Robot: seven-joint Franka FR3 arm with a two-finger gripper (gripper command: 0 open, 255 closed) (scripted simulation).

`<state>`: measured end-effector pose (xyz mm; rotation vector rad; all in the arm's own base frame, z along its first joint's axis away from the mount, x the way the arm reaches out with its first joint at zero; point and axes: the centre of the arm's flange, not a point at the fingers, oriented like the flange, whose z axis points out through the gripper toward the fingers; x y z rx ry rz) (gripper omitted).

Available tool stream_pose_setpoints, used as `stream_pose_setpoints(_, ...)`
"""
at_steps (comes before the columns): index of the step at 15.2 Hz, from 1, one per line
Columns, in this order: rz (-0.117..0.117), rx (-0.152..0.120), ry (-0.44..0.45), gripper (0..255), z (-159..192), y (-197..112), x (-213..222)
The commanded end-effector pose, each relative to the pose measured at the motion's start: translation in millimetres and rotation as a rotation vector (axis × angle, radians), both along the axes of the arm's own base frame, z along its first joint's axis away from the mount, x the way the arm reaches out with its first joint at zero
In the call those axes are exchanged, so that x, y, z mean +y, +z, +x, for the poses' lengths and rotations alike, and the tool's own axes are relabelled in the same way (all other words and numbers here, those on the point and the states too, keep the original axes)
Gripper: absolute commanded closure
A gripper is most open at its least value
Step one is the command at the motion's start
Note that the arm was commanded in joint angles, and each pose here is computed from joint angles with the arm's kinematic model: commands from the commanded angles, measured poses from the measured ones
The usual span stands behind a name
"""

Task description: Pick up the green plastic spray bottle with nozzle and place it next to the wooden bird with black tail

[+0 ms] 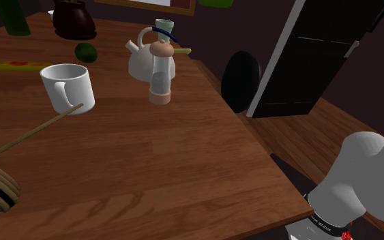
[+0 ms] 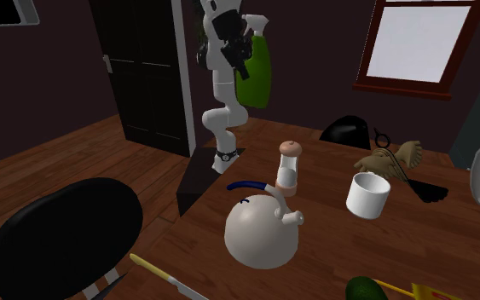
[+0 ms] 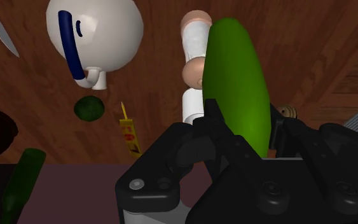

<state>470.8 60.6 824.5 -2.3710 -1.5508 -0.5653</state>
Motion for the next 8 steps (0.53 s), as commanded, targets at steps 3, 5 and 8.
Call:
stream_pose_setpoints(3, 0.0, 0.0, 0.001, 255, 1, 21, 0)
stream_pose_setpoints(5, 0.0, 0.0, 0.001, 255, 1, 30, 0)
stream_pose_setpoints(8, 0.0, 0.0, 0.001, 255, -19, 30, 35)
